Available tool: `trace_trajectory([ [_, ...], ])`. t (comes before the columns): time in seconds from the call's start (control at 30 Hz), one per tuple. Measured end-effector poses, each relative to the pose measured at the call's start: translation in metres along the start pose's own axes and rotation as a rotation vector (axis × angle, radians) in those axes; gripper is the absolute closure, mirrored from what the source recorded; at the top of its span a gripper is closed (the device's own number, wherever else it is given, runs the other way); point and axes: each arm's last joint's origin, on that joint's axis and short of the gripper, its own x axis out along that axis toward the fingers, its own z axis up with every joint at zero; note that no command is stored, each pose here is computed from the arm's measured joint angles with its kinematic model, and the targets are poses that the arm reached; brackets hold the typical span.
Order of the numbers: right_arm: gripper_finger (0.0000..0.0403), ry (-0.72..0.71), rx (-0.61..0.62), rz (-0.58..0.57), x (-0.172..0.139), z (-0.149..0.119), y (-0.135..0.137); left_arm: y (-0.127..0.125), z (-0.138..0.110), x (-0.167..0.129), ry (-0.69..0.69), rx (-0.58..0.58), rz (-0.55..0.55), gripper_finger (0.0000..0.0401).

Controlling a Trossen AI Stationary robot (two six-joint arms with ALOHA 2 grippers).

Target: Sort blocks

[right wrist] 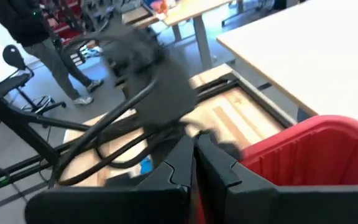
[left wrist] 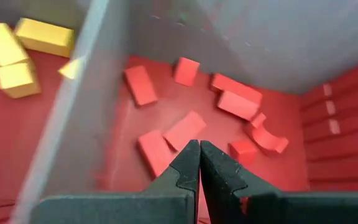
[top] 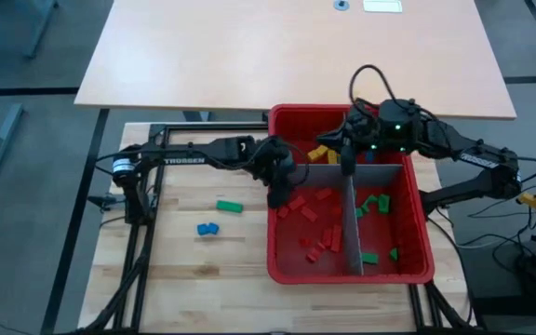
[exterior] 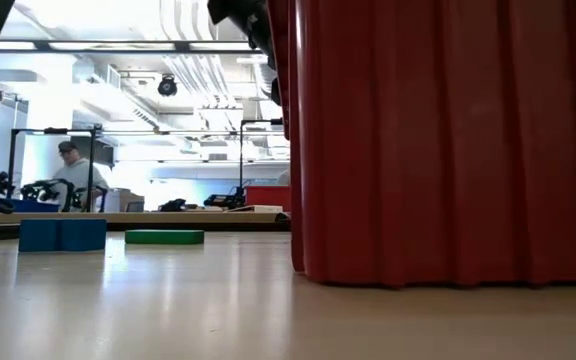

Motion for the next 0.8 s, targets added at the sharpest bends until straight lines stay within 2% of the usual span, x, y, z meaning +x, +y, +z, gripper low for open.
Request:
trace_trajectory([
  [0.2,0.0403,-0.089,-0.037,-0.034,-0.021,0.014,0.004,-0.022,-0.007,0.005,0.051,0.030,-0.036,0.0401],
  [0.47,0.0403,-0.216,-0.104,-0.077,-0.048,0.040,0.011,-0.050,-0.020,0.001,0.149,0.074,-0.135,0.0401],
  [0.8,0.0403,-0.233,-0.144,-0.103,-0.053,0.044,0.012,-0.082,-0.034,-0.007,0.246,0.117,-0.237,0.0401],
])
